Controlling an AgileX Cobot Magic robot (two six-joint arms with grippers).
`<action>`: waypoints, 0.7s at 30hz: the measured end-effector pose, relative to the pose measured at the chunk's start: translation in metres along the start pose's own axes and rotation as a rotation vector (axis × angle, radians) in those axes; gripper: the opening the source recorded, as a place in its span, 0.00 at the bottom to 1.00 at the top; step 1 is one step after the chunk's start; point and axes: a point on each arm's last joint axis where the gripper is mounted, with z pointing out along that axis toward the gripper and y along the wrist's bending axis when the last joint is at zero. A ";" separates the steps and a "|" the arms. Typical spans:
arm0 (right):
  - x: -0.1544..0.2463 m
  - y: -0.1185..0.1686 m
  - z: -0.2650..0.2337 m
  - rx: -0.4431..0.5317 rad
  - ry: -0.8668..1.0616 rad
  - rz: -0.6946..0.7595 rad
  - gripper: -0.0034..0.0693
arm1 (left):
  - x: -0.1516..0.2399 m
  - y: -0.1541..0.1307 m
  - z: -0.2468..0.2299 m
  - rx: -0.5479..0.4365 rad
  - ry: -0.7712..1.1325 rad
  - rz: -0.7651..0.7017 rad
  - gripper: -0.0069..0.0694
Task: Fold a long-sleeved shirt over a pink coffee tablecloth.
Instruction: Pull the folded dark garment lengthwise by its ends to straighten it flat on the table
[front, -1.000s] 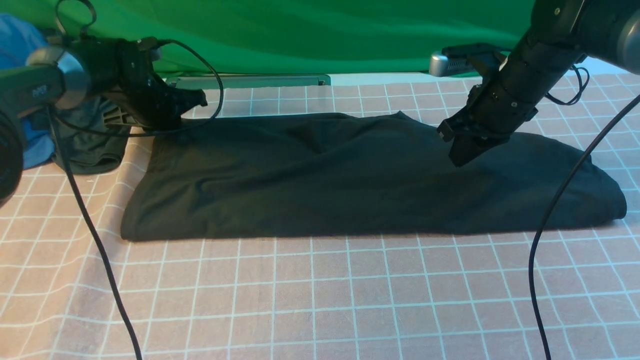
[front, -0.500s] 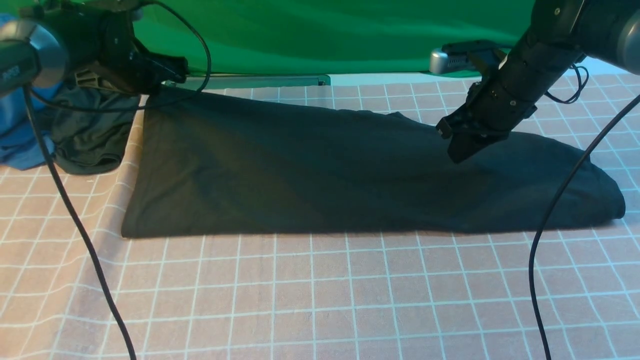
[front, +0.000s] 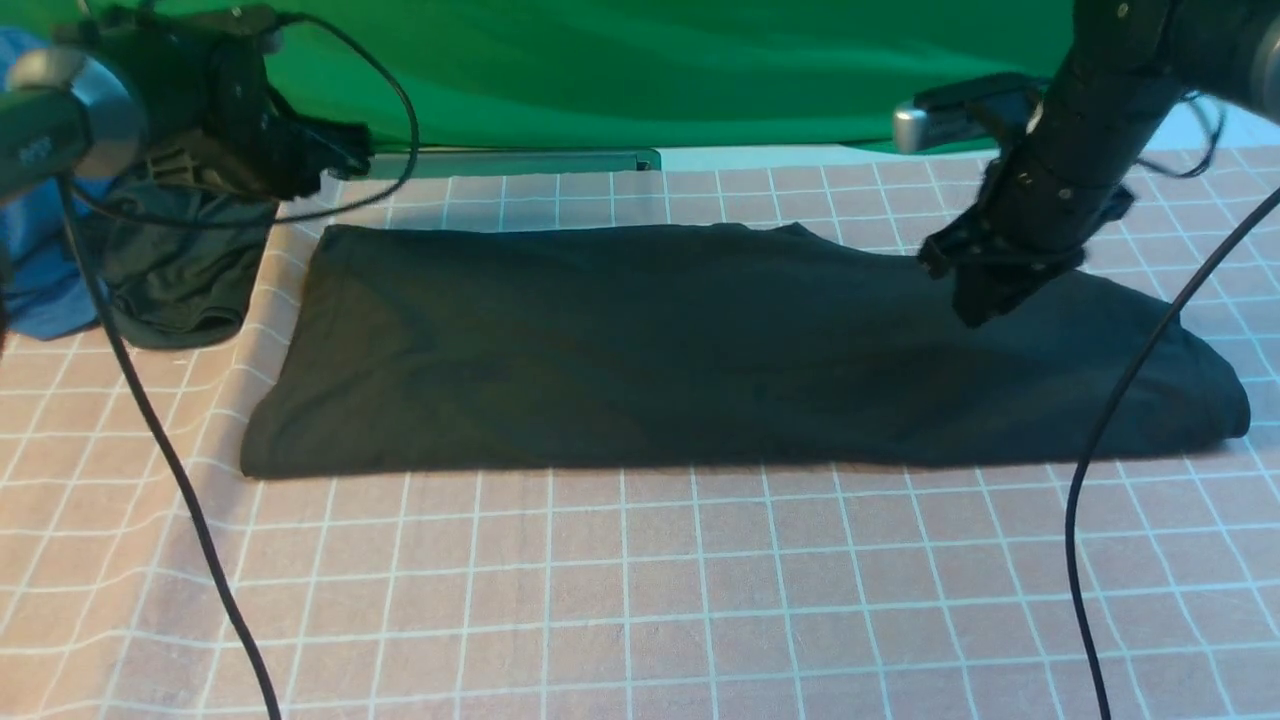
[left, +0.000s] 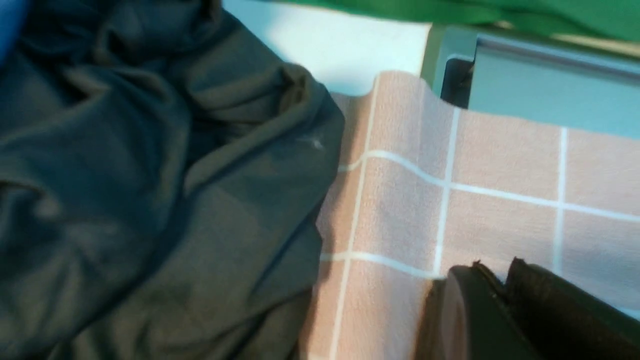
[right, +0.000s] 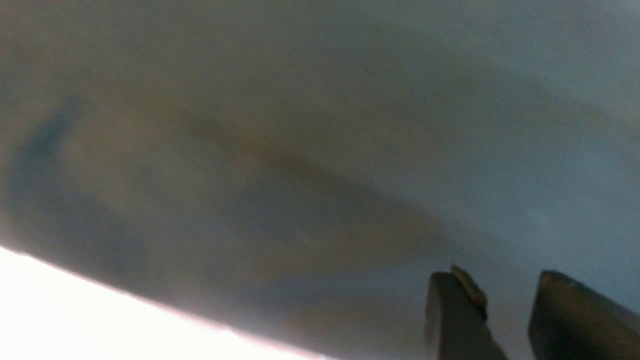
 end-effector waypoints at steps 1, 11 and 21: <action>0.001 -0.001 -0.002 0.011 0.003 0.001 0.42 | -0.002 0.000 -0.006 0.009 0.004 -0.011 0.23; 0.051 -0.070 -0.024 0.083 0.065 0.259 0.71 | 0.052 -0.053 -0.105 0.263 0.205 0.048 0.10; 0.068 -0.127 0.004 0.077 0.046 0.440 0.97 | 0.106 -0.098 -0.146 0.373 0.274 0.168 0.10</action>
